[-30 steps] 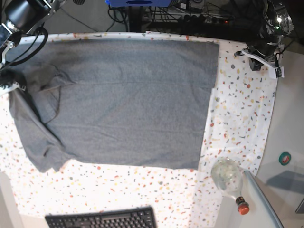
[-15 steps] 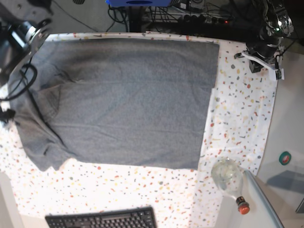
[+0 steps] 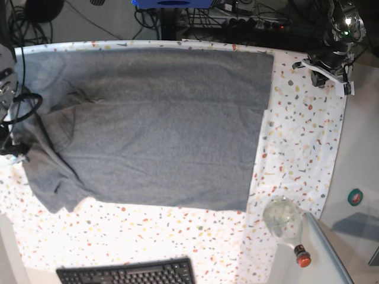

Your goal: Layout the t-shirt on the table in an organized manner, then fold the t-shirt properly

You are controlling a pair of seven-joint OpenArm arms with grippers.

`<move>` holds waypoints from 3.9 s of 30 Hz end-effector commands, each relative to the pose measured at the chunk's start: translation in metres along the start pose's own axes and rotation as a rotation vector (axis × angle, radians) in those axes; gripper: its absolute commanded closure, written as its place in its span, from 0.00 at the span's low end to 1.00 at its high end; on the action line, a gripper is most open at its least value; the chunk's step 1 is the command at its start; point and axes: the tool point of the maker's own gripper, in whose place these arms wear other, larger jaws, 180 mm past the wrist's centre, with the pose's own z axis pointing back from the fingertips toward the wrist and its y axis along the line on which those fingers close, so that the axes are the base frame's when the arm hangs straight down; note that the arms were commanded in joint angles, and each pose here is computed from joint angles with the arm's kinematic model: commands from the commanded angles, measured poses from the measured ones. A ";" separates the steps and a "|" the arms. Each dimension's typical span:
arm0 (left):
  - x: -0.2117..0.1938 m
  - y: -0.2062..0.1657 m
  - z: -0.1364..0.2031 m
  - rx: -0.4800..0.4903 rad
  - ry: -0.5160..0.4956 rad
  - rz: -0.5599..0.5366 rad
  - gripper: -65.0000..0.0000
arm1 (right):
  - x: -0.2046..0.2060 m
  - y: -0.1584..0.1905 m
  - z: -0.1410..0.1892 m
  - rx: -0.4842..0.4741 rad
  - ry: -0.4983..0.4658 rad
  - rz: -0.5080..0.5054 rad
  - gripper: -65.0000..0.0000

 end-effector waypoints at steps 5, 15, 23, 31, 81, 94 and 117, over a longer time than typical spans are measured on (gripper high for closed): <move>0.012 0.003 0.002 0.004 -0.038 -0.010 1.00 | 0.010 0.005 0.001 0.025 -0.035 0.009 0.36; 0.012 0.003 0.002 0.004 -0.039 -0.011 1.00 | -0.004 0.020 0.000 0.078 0.031 0.024 0.63; 0.005 0.007 -0.001 0.009 -0.018 -0.003 1.00 | 0.003 0.022 0.003 0.082 0.044 0.033 1.00; 0.022 0.002 -0.009 0.006 -0.051 -0.014 1.00 | 0.035 0.011 0.016 0.048 -0.001 0.064 1.00; 0.092 -0.165 -0.101 -0.293 0.043 -0.079 1.00 | 0.021 0.033 0.042 0.104 -0.010 0.224 1.00; 0.051 -0.149 -0.046 -0.259 0.141 -0.182 1.00 | 0.020 0.034 0.042 0.105 -0.009 0.224 1.00; 0.123 -0.109 -0.051 -0.158 0.051 -0.149 0.32 | 0.023 0.035 0.042 0.107 -0.015 0.222 1.00</move>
